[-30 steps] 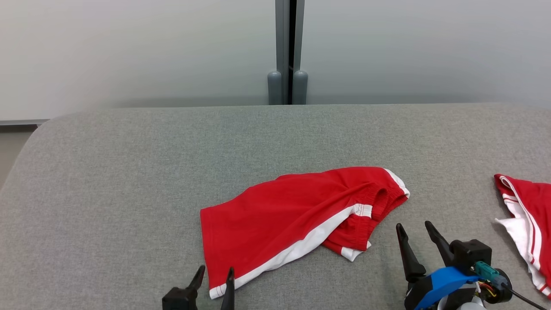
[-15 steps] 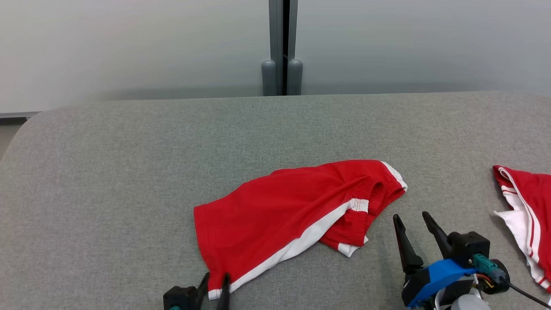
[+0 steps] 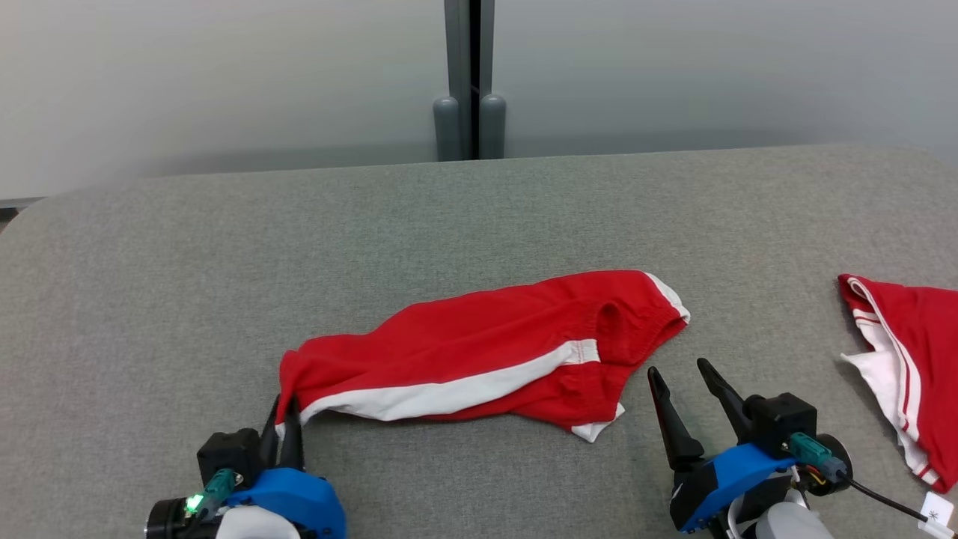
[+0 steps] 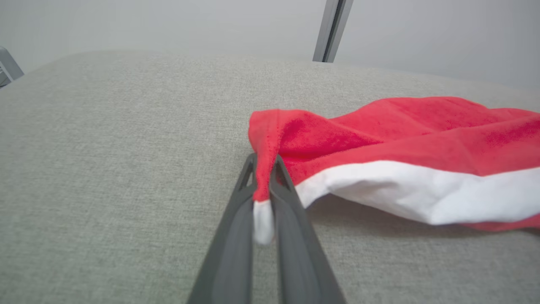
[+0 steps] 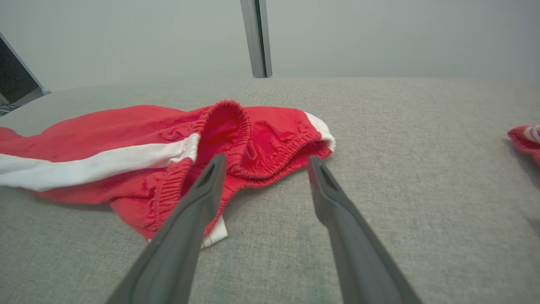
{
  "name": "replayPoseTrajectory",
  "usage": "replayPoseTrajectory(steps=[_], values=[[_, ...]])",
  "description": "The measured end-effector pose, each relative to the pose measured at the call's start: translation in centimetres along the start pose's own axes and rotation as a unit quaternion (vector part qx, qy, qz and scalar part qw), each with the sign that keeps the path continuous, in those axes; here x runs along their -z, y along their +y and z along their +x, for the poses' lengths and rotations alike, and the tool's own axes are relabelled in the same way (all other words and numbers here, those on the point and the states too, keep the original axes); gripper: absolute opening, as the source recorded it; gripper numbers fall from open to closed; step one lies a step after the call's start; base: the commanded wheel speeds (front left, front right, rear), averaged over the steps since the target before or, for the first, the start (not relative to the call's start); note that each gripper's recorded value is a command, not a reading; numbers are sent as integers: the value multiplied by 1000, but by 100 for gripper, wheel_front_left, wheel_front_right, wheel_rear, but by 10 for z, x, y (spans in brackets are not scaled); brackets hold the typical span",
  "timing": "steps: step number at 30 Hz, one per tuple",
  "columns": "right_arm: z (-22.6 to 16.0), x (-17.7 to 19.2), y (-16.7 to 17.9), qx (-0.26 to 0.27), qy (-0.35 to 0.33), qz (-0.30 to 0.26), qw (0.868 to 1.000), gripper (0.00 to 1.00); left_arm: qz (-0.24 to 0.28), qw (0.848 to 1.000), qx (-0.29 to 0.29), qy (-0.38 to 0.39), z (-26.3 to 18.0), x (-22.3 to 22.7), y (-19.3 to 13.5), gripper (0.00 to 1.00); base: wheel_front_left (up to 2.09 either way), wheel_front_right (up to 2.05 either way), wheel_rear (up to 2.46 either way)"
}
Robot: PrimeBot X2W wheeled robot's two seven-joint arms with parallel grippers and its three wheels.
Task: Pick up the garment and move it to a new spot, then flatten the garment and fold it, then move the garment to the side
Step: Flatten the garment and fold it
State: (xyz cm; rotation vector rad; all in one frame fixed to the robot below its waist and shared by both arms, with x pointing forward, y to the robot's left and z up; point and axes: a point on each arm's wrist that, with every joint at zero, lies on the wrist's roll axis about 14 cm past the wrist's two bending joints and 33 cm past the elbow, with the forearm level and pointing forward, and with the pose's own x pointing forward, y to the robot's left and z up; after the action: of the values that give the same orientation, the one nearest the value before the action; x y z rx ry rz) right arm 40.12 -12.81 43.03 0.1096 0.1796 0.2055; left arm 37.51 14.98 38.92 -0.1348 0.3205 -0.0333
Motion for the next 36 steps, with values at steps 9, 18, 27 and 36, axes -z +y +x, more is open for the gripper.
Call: replayPoseTrajectory(steps=[9, 18, 27, 36], values=[[-6, -25, -8, 12, -39, -4, 999, 100, 72, 996, -39, -47, 15, -34, 22, 100, 0, 0, 0], [-16, -44, -24, 41, -73, 2, 997, 100, 124, 989, -42, -69, -10, -38, 23, 100, 0, 0, 0], [-34, -28, -28, 53, -51, 3, 997, 100, 124, 990, -43, -56, -35, -22, 25, 100, 0, 0, 0], [-36, -27, -25, 49, -51, 0, 997, 100, 107, 991, -52, -68, -47, -26, 30, 100, 0, 0, 0]])
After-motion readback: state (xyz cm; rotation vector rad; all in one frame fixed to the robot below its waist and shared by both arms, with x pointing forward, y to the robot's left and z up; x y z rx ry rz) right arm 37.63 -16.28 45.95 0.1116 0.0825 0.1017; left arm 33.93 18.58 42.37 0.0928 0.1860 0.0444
